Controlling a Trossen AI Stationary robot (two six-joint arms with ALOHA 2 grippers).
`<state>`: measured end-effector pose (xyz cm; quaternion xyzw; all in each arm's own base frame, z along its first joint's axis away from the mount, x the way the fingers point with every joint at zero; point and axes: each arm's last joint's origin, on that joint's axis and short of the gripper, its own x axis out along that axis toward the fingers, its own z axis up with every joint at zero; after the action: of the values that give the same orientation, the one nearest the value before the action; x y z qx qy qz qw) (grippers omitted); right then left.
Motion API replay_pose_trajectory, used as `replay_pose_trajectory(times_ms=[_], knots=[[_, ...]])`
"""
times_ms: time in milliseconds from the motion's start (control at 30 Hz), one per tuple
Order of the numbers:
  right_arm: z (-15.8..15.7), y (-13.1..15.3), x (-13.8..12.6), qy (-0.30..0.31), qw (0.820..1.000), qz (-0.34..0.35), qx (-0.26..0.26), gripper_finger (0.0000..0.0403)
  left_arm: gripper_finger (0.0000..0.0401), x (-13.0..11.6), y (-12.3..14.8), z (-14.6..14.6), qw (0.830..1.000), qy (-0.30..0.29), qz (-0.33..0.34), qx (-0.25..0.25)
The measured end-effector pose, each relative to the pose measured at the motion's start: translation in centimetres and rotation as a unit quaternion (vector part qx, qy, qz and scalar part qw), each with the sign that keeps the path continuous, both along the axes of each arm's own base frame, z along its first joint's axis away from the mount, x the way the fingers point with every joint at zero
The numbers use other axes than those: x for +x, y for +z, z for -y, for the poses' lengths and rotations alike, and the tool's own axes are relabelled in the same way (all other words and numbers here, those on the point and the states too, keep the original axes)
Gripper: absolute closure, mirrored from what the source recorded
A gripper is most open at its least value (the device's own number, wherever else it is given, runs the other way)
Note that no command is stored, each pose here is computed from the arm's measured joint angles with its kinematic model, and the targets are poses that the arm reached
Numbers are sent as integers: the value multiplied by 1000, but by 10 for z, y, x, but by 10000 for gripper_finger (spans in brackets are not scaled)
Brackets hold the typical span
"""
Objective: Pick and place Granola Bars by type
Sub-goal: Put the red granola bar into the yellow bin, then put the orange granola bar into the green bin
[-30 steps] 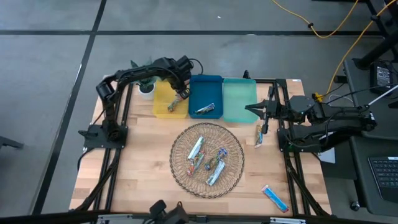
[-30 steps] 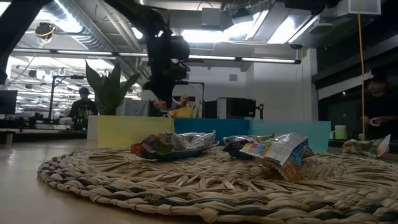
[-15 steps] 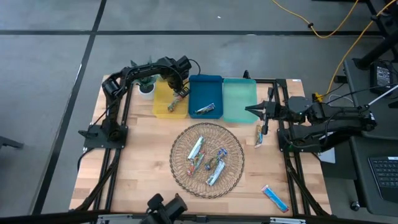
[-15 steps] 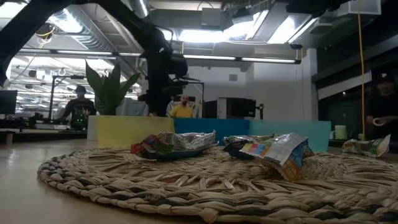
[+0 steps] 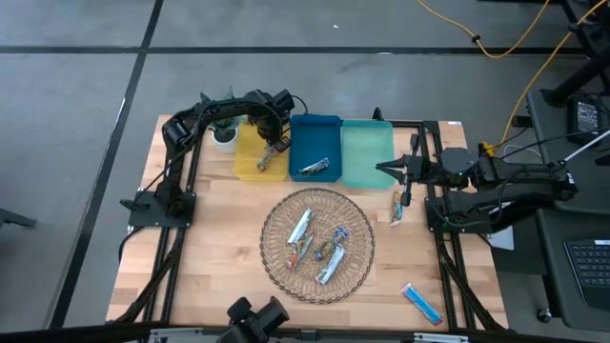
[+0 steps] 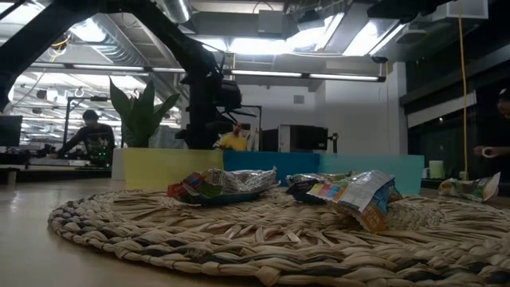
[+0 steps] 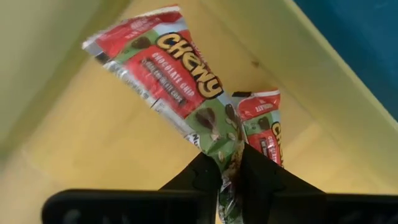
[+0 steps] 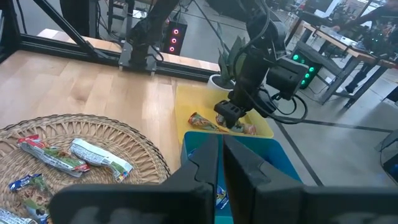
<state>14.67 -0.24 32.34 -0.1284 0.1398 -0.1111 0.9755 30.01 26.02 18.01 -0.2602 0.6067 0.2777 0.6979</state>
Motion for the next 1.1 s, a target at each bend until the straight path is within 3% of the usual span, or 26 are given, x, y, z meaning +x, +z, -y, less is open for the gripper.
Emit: replay_pose_trajectory(times_ms=[333, 500, 800, 1100], knots=[[0, 0, 0, 0, 1000, 0, 0, 377, 323, 0, 1, 2, 1000, 2, 2, -8], [0, 0, 0, 0, 1000, 0, 0, 377, 320, -2, 16, 8, 999, -1, 28, -22], [0, 0, 0, 0, 1000, 0, 0, 377, 320, -4, 80, 42, 994, -29, 108, 11], [0, 0, 0, 0, 1000, 0, 0, 377, 319, -2, 152, 113, 969, -67, 233, 49]])
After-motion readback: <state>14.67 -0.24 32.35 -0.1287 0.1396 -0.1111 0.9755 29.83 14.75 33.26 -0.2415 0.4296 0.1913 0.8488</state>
